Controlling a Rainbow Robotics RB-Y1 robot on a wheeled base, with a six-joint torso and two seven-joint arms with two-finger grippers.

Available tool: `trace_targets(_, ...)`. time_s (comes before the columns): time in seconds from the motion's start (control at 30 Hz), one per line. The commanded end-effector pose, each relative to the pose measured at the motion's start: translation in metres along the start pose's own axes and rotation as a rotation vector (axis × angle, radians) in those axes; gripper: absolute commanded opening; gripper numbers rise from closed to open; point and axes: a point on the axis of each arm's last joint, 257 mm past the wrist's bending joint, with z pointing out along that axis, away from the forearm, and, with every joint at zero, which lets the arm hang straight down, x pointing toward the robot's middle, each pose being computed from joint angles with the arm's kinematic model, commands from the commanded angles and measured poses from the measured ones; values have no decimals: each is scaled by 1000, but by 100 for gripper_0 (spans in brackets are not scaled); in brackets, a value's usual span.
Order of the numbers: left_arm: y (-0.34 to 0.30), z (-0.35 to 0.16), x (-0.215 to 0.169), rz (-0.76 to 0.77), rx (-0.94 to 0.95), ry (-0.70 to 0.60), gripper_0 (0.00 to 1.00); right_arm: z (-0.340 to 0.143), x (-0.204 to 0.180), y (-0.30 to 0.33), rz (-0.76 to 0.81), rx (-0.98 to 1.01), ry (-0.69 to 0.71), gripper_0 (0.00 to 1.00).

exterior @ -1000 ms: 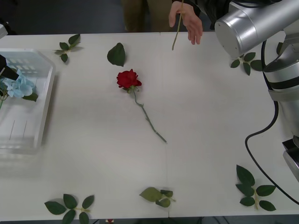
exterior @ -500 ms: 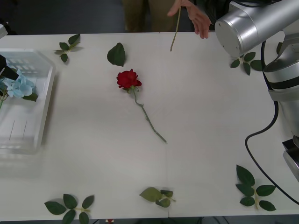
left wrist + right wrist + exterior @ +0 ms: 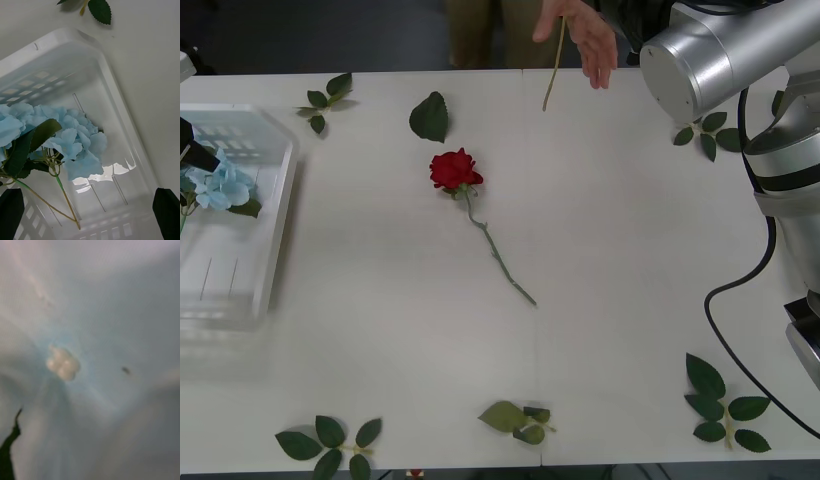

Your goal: Place the red flowers into the right box and the blue flowers into the left box. If a person shows an open palm, hand one flower to the person first, then continue sorting.

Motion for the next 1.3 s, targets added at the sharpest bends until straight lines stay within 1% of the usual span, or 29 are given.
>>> trace_targets(0.03,4,-2,-3,-42,-16,-19,100,-4,-30,38,-19,-75,-56,0)
trace_targets(1.07,6,-1,-1,-41,-26,-14,100,-4,-26,41,-4,-87,-45,0)
trace_targets(1.1,5,-1,-1,-39,-26,-13,100,-4,-26,41,-3,-88,-44,7)
trace_targets(1.13,5,-1,-1,-39,-26,-13,100,-4,-25,41,-1,-89,-43,17)
trace_targets(1.17,6,-1,-2,-39,-28,-15,100,-4,-25,41,1,-92,-43,32)
trace_targets(1.2,6,-1,-1,-39,-28,-13,100,-4,-25,41,2,-93,-42,41)
trace_targets(1.23,6,-1,-1,-39,-28,-13,100,-4,-24,42,4,-95,-41,59)
trace_targets(1.3,6,-1,-1,-39,-28,-13,100,-4,-24,42,6,-97,-39,70)
